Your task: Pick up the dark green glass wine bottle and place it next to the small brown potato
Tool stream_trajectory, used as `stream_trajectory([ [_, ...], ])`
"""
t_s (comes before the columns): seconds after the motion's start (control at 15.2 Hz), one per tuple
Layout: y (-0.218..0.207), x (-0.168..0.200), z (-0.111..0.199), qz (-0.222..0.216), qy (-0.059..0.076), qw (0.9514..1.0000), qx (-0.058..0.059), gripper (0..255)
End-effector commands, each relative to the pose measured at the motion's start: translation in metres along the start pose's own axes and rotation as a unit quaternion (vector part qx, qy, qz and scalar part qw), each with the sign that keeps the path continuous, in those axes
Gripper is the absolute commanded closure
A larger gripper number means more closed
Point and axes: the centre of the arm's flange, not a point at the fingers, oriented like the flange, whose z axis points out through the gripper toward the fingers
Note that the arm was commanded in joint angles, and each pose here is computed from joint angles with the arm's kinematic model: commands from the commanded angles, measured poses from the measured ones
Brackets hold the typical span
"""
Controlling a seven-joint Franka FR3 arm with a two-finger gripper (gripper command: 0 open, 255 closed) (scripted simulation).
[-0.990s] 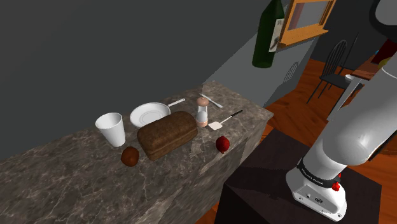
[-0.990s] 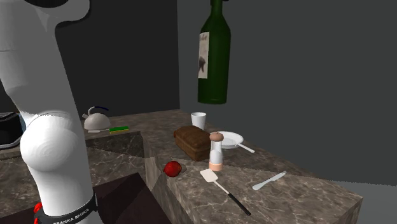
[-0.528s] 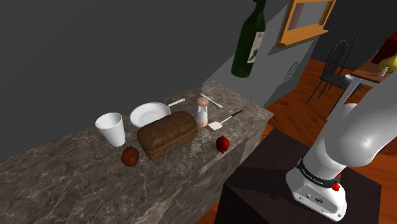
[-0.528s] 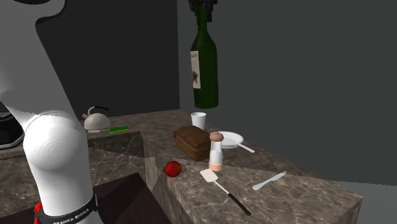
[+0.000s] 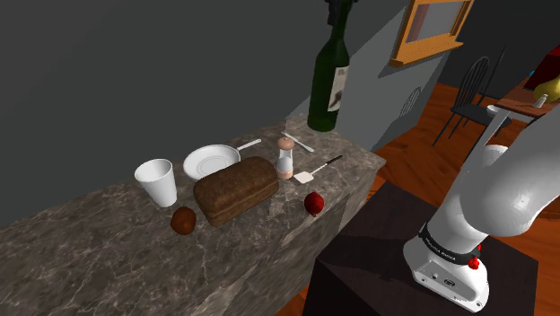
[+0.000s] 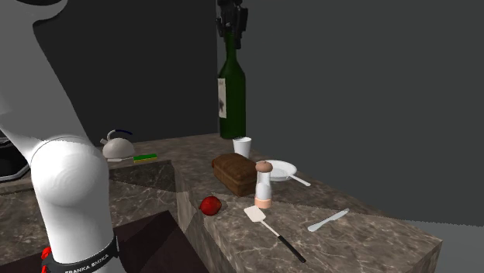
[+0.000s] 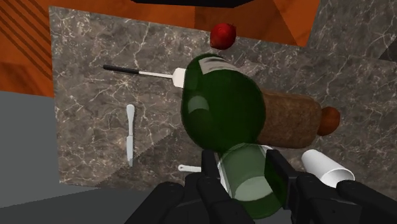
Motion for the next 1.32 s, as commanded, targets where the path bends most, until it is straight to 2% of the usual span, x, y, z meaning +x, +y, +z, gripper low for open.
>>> stream_trajectory([
  [0.0, -0.024, 0.003, 0.010, 0.001, 0.001, 1.0000, 0.000, 255],
  [1.25, -0.253, 0.033, 0.107, 0.001, 0.001, 1.0000, 0.000, 255],
])
